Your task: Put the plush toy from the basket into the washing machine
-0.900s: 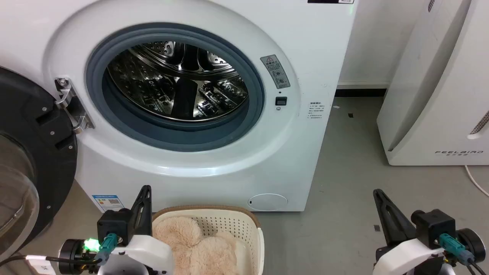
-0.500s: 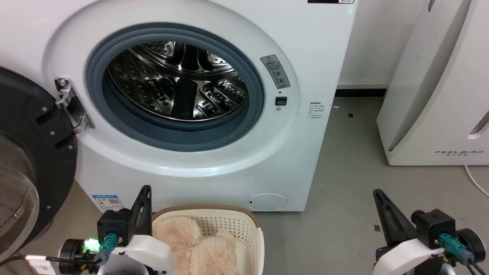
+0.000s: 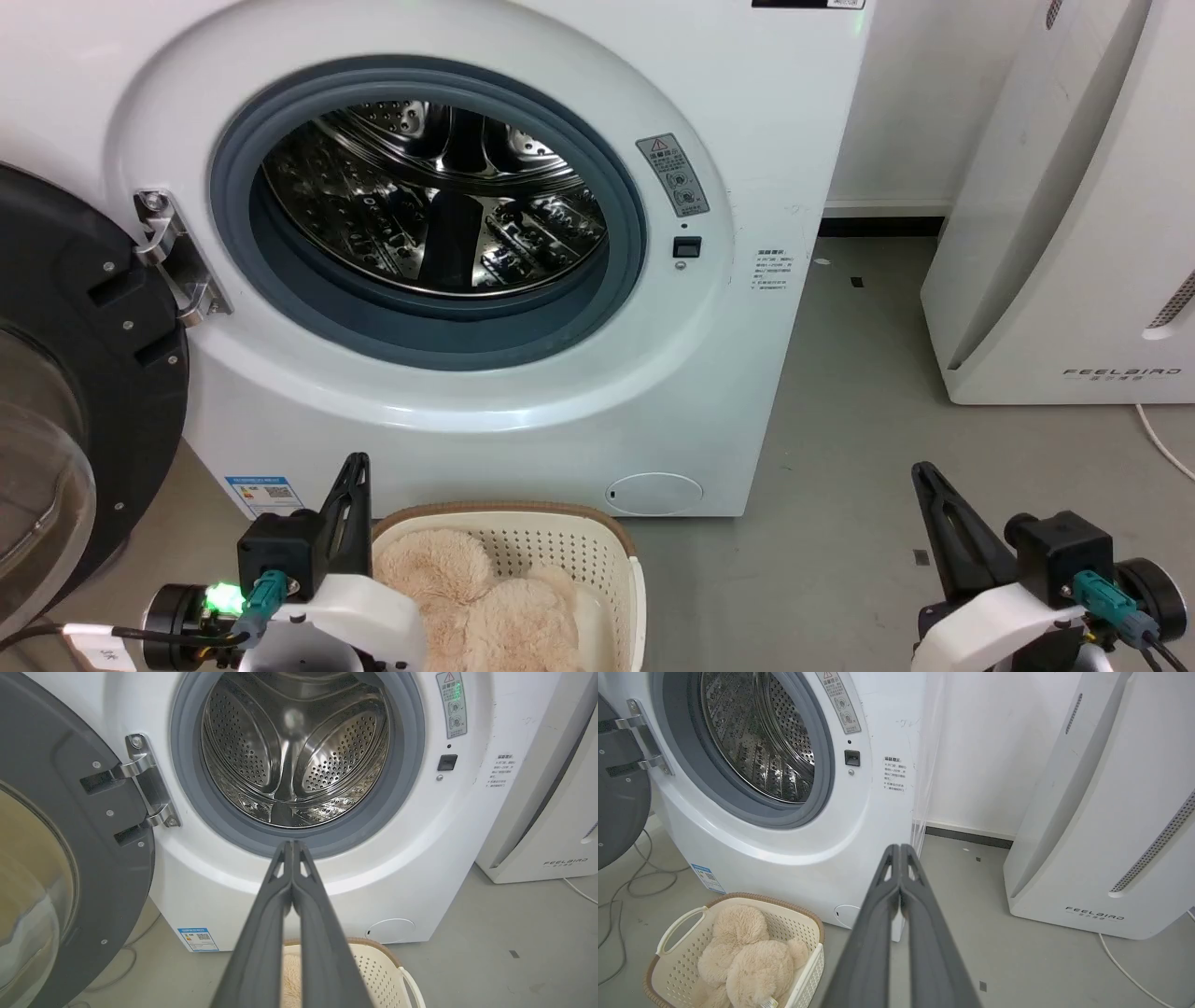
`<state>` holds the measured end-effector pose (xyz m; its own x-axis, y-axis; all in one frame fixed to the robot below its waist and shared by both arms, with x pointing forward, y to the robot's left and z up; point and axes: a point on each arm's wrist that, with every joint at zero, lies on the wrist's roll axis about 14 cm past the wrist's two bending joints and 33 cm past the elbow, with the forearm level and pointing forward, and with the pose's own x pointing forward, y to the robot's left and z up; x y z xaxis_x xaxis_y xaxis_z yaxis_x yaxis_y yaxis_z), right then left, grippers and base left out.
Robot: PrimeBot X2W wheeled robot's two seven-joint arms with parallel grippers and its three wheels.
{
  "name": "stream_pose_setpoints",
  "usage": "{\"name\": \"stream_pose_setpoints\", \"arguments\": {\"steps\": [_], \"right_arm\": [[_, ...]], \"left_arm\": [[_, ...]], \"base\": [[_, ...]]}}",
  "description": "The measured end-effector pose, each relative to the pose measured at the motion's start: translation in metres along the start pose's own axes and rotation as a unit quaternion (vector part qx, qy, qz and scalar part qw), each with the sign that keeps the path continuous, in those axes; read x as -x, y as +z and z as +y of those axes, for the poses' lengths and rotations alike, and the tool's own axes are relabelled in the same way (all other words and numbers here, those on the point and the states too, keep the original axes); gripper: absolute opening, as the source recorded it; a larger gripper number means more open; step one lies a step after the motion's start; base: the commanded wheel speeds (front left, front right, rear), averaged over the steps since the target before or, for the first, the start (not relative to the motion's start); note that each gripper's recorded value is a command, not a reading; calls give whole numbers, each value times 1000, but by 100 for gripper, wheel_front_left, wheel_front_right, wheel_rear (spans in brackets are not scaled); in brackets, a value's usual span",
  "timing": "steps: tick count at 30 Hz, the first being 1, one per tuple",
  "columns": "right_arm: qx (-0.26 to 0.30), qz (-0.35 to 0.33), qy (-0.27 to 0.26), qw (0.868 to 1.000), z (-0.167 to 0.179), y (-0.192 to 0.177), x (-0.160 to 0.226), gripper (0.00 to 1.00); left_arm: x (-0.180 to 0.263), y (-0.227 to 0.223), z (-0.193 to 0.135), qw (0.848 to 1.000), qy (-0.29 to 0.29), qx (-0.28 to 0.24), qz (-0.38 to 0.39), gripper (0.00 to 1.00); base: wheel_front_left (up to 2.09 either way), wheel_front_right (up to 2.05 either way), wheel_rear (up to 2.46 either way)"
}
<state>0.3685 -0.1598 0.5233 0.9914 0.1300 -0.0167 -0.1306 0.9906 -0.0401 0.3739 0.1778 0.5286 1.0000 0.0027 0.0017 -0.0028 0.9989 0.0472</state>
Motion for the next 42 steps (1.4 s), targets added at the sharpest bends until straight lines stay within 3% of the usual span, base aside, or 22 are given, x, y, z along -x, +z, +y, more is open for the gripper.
{"name": "stream_pose_setpoints", "arguments": {"steps": [1, 2, 25, 42], "right_arm": [[0, 0, 0, 1000, 0, 0, 0, 0], [0, 0, 0, 1000, 0, 0, 0, 100], [-32, -16, -17, 999, -12, 1, -1, 100], [-56, -13, -38, 998, -26, -10, -9, 100]], "left_arm": [[0, 0, 0, 1000, 0, 0, 0, 0], [0, 0, 0, 1000, 0, 0, 0, 100], [-7, -9, -7, 1000, -6, -3, 3, 100], [-38, -53, -34, 995, -69, -38, 61, 100]], "base": [[0, 0, 0], [0, 0, 0], [0, 0, 0], [0, 0, 0]]}}
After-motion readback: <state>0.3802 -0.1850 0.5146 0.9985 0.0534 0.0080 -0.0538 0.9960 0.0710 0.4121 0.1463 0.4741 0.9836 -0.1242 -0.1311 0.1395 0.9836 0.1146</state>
